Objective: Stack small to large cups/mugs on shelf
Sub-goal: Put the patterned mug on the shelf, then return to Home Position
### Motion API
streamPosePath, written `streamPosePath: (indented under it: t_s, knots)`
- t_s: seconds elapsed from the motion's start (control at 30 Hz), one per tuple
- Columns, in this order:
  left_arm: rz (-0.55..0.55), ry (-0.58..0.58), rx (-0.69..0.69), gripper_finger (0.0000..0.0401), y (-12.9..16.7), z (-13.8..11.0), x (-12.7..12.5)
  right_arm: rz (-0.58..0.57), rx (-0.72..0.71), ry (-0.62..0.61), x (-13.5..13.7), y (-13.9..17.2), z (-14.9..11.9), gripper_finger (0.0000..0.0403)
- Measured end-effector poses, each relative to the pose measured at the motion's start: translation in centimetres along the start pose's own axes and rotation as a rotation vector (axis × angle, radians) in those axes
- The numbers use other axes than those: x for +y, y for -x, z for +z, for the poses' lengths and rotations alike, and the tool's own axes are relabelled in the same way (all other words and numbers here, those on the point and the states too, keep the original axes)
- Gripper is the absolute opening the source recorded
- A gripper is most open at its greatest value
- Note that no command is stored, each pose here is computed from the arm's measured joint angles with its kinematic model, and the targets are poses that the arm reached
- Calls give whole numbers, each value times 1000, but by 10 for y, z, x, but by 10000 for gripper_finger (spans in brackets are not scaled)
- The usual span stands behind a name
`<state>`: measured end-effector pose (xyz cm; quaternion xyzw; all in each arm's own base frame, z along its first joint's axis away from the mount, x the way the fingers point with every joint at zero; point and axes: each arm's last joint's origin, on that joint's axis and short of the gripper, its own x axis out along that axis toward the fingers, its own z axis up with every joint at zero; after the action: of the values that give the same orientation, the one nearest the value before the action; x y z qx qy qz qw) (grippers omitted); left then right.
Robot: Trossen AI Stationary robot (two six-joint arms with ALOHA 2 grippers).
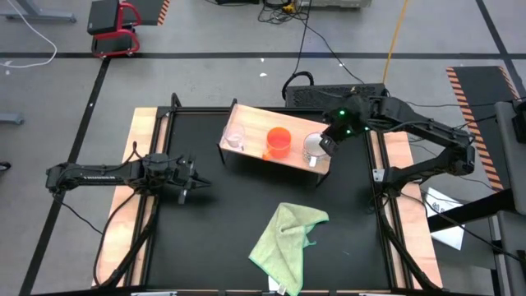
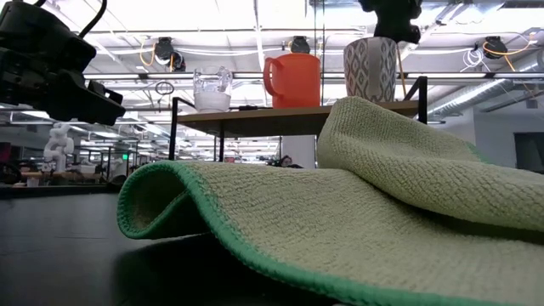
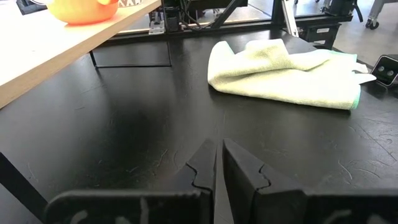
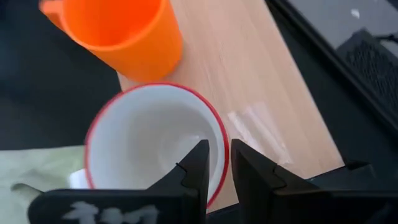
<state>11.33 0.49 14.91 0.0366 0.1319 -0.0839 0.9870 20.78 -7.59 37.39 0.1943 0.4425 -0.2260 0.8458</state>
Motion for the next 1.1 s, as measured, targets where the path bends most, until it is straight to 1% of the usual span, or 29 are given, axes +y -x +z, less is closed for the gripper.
streamPosePath:
  t_s: [0.3, 0.47, 0.6, 0.7, 0.83, 1.0, 1.1]
  knots:
    - [0, 0, -1, 31, 0, 0, 0, 45, -160, 4, -5, 42, -15, 59]
    - [0, 1, 1, 31, 0, 0, 0, 81, -220, 118, -3, 65, -34, 56]
    - [0, 0, 0, 31, 0, 0, 0, 130, -300, 178, -2, 71, -50, 33]
    - [0, 0, 0, 31, 0, 0, 0, 178, -362, 225, -1, 69, -67, 7]
    - [0, 9, 1, 31, 0, 0, 0, 256, -399, 238, -2, 56, -95, 2]
    - [0, 17, 4, 31, 0, 0, 0, 339, -391, 206, -3, 23, -129, 1]
    - [-1, 9, 6, 31, 0, -1, 0, 387, -395, 214, -1, -1, -145, 0]
